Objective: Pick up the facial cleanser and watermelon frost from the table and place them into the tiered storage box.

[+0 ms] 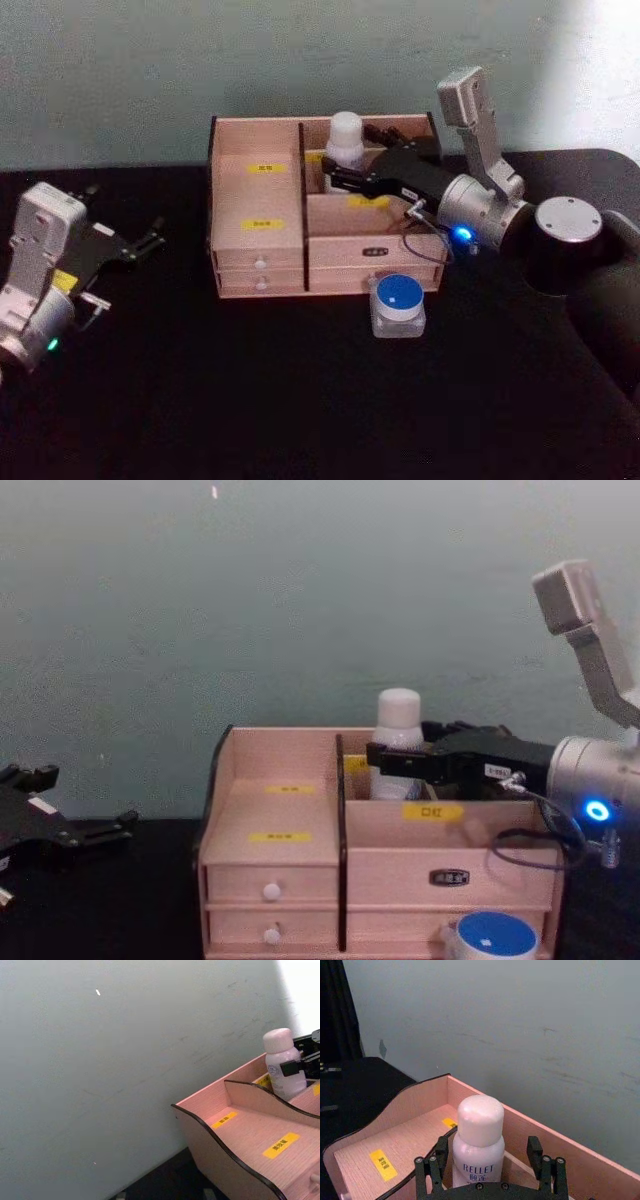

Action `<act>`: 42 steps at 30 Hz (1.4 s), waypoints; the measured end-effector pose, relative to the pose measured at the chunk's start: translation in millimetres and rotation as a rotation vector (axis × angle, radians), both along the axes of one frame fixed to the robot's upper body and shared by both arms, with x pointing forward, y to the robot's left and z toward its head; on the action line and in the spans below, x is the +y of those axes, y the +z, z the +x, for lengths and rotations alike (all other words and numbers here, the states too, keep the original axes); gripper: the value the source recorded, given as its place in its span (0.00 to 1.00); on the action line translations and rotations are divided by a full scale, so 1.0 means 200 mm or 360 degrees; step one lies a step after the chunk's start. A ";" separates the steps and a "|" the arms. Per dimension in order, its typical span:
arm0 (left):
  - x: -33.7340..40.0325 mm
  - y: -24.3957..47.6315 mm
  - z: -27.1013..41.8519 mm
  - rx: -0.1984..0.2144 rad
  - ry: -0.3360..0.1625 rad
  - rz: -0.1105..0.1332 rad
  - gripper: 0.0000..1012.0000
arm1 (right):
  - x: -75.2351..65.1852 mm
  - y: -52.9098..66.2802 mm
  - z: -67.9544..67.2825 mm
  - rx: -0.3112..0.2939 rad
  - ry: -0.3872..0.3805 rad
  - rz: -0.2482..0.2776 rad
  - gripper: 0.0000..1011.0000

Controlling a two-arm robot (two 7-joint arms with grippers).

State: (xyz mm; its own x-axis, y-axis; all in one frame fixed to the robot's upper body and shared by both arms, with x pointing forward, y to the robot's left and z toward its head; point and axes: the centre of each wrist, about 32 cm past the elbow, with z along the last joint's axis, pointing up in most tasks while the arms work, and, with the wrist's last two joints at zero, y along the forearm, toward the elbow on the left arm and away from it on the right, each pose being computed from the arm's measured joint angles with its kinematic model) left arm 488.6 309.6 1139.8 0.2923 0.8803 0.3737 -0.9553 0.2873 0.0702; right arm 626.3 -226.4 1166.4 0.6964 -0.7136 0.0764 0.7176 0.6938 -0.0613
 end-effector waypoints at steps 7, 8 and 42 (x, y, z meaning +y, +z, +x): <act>0.000 0.000 0.000 0.0000 0.0000 0.0000 0.99 | -0.01 0.03 -0.04 -0.0055 -0.0001 -0.0015 0.99; 0.000 0.000 0.000 0.0000 0.0000 0.0000 0.99 | -0.02 0.03 -0.05 -0.0060 0.0000 -0.0015 0.99; 0.000 0.000 0.000 0.0000 0.0000 0.0000 0.99 | -0.32 0.11 -0.68 -0.0015 0.0116 -0.0040 0.99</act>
State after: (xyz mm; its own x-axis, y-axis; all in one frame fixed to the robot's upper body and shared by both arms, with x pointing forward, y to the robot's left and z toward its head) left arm 488.6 309.6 1139.8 0.2923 0.8803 0.3737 -0.9552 0.2874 0.0702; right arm 489.6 -290.3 1187.6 0.7455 -0.6590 0.1003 0.6660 0.7424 -0.0727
